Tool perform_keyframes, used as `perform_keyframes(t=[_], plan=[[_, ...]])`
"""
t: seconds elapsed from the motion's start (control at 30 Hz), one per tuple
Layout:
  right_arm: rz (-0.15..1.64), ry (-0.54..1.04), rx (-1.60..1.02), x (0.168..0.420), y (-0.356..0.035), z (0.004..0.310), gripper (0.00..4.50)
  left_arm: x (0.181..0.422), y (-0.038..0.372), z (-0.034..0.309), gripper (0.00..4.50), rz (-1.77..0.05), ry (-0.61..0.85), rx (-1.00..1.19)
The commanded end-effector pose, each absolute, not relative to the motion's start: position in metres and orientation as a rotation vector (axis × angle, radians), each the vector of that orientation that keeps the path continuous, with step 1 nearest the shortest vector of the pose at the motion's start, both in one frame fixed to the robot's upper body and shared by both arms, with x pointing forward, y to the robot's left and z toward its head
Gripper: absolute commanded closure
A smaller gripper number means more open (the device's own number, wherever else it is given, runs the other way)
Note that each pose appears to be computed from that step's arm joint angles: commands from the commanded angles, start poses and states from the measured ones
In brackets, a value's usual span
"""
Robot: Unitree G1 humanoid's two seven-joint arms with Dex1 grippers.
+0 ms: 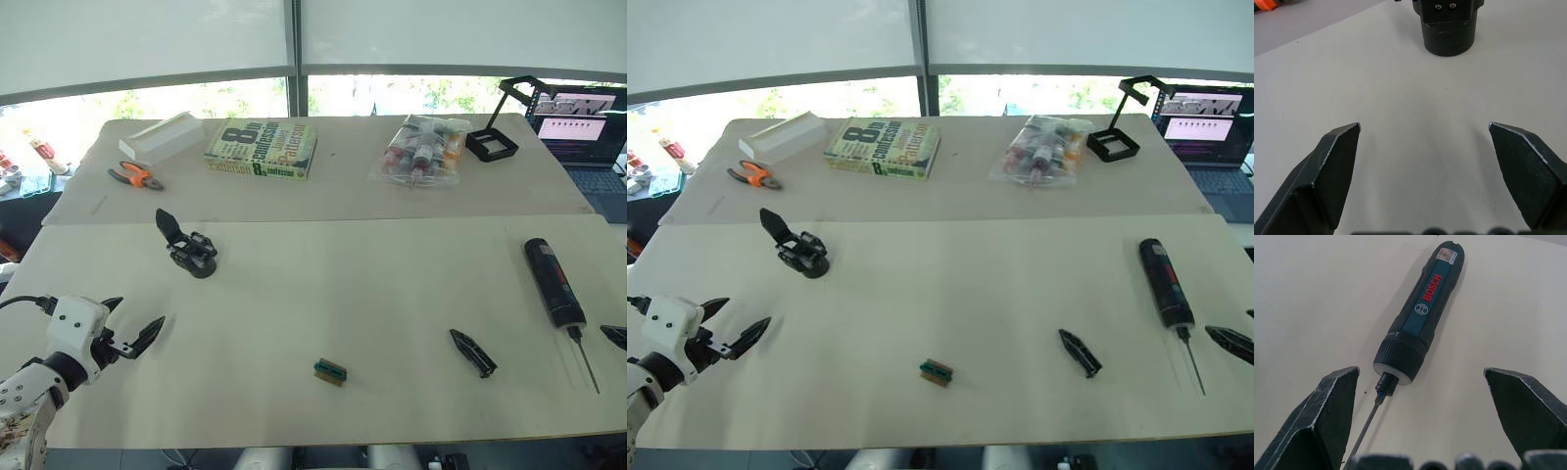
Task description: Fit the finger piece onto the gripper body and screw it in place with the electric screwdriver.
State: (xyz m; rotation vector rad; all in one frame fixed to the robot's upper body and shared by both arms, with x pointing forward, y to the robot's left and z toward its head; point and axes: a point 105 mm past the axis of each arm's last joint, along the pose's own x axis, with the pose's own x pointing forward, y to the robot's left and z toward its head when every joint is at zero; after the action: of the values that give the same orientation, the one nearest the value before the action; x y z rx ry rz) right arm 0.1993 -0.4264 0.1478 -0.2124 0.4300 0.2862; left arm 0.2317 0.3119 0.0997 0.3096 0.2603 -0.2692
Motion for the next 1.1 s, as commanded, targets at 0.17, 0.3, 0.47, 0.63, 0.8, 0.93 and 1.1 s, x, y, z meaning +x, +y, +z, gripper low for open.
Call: perform_keyframes(t=[0.17, 0.3, 0.47, 0.63, 0.8, 0.93, 1.1], plan=[[0.407, 0.357, -0.295, 0.218, -0.407, 0.166, 0.0, 0.241, 0.312, 0.107, 0.05, -0.272, 0.215, 0.317], [0.64, 0.278, -0.373, 0.24, -0.348, 0.188, 0.0, 0.252, 0.305, 0.101, 0.05, -0.296, 0.206, 0.275], [0.921, 0.215, -0.388, 0.248, -0.276, 0.21, 0.0, 0.274, 0.293, 0.099, 0.05, -0.324, 0.171, 0.234], [1.232, 0.158, -0.381, 0.241, -0.203, 0.224, 0.0, 0.3, 0.275, 0.099, 0.05, -0.375, 0.139, 0.205], [1.386, 0.086, -0.466, 0.239, -0.16, 0.226, 0.0, 0.325, 0.261, 0.098, 0.05, -0.376, 0.102, 0.203], [1.436, 0.033, -0.473, 0.239, -0.14, 0.232, 0.0, 0.335, 0.26, 0.092, 0.05, -0.357, 0.101, 0.205], [1.444, 0.031, -0.479, 0.241, -0.138, 0.232, 0.0, 0.348, 0.254, 0.091, 0.05, -0.373, 0.082, 0.192]])
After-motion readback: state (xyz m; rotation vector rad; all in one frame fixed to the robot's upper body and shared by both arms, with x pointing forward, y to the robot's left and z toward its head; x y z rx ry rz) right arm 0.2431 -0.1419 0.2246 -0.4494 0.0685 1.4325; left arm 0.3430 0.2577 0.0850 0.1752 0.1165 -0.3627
